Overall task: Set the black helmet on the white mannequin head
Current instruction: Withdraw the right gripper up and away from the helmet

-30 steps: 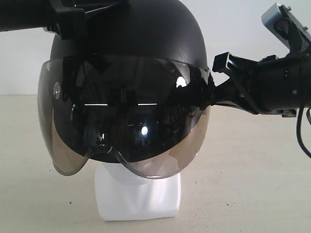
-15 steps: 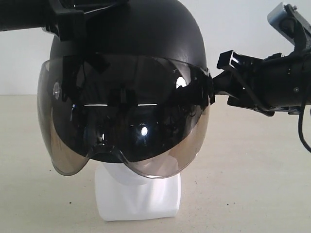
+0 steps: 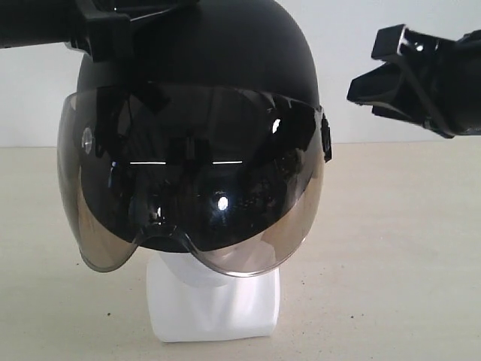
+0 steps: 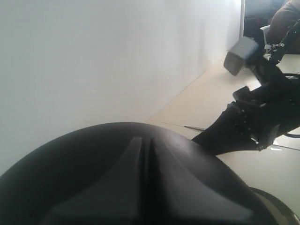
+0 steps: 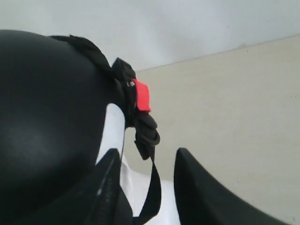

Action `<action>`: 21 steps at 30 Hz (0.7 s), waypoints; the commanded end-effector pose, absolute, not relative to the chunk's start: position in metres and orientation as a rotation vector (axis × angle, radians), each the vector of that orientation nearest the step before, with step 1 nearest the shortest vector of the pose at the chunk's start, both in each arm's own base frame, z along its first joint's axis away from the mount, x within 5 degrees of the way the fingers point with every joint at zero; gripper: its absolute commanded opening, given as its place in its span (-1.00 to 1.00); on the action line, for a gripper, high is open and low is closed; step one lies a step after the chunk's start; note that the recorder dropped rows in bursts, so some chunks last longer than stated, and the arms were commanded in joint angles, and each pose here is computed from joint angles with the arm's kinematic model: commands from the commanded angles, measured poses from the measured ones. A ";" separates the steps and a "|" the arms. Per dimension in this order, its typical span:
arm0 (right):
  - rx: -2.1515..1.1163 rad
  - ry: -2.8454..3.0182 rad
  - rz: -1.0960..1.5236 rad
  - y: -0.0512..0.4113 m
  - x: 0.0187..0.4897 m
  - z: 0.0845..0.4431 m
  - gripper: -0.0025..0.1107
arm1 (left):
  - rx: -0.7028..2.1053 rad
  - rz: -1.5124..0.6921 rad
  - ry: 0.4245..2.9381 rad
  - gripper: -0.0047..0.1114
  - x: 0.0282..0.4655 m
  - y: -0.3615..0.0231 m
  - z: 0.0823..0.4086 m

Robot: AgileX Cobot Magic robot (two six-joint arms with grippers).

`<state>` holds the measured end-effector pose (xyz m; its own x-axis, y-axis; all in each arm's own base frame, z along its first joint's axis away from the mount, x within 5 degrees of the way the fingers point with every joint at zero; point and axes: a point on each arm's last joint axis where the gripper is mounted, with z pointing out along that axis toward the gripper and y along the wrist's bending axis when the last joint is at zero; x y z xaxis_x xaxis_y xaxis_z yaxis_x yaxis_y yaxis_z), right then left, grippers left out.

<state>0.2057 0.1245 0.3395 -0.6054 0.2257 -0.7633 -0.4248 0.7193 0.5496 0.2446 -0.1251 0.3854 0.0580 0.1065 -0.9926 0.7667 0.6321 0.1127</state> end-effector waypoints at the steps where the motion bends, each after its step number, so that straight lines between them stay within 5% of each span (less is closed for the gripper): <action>1: -0.164 1.943 0.890 0.115 0.193 0.356 -0.30 | 0.788 -0.555 1.476 -0.84 0.245 -0.124 0.381; 7: -0.189 1.839 0.890 0.107 0.174 0.378 -0.40 | 0.787 -0.557 1.477 -0.84 0.245 -0.124 0.381; 12: -0.342 1.759 0.904 0.108 0.159 0.409 -0.97 | 0.781 -0.569 1.471 -0.84 0.244 -0.124 0.383; 21: -0.578 1.754 0.876 0.114 0.150 0.443 -0.96 | 0.762 -0.558 1.376 -0.84 0.218 -0.116 0.409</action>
<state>0.1497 0.1132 0.4400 -0.3416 0.0836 -0.9361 -0.7177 0.6199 0.3173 0.2265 -0.1193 0.4014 0.1117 0.0986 -0.9888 0.7565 0.6369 0.1489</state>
